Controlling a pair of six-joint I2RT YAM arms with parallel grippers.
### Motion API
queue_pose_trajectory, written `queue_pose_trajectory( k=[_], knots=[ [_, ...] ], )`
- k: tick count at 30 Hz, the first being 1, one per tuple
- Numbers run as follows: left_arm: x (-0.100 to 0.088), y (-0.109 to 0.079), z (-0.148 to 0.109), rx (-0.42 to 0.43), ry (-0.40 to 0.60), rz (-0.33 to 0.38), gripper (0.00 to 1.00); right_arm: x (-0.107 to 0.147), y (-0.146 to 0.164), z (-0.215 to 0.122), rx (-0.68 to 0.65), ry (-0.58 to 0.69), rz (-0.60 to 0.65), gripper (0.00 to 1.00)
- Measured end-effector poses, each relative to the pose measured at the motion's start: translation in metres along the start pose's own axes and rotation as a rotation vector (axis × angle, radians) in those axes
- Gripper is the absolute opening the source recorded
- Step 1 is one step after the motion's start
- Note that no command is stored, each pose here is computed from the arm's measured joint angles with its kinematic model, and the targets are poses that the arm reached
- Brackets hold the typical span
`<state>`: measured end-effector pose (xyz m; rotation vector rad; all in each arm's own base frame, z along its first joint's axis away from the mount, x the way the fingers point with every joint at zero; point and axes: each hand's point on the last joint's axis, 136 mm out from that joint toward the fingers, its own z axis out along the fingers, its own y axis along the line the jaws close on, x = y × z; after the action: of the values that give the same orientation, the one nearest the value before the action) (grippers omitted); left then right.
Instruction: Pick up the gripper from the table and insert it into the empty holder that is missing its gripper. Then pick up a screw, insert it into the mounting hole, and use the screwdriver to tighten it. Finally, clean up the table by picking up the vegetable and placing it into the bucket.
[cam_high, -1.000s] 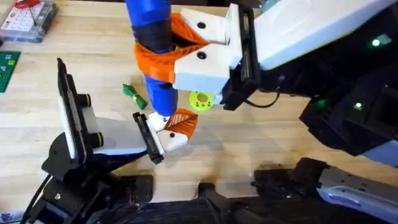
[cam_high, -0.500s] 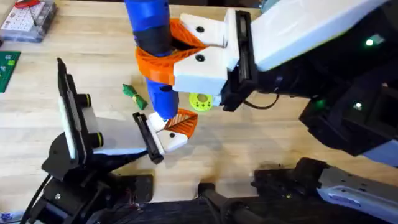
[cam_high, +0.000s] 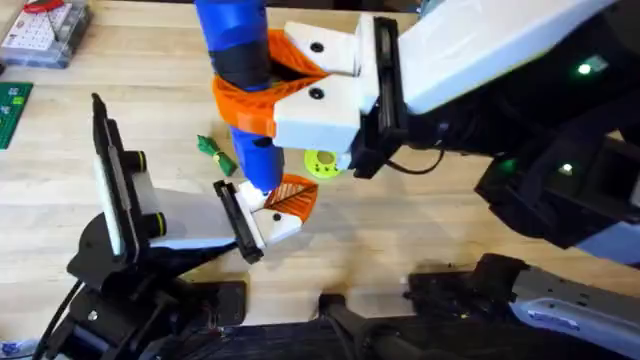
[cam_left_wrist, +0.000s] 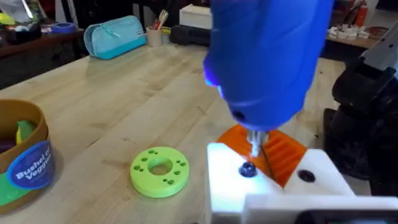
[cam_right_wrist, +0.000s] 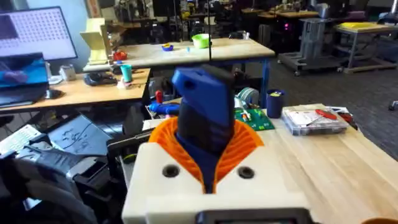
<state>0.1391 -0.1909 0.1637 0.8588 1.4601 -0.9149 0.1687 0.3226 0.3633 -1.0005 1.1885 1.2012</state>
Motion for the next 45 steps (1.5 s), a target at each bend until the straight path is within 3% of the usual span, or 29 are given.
queue_pose_trajectory(
  k=[30, 45],
  knots=[
    [0.0, 0.0, 0.0, 0.0, 0.0, 0.0, 0.013, 0.012, 0.002, 0.007, -0.014, 0.029, 0.026, 0.04],
    [0.0, 0.0, 0.0, 0.0, 0.0, 0.0, 0.013, 0.005, 0.002, 0.007, -0.018, 0.0, 0.004, 0.04]
  ],
)
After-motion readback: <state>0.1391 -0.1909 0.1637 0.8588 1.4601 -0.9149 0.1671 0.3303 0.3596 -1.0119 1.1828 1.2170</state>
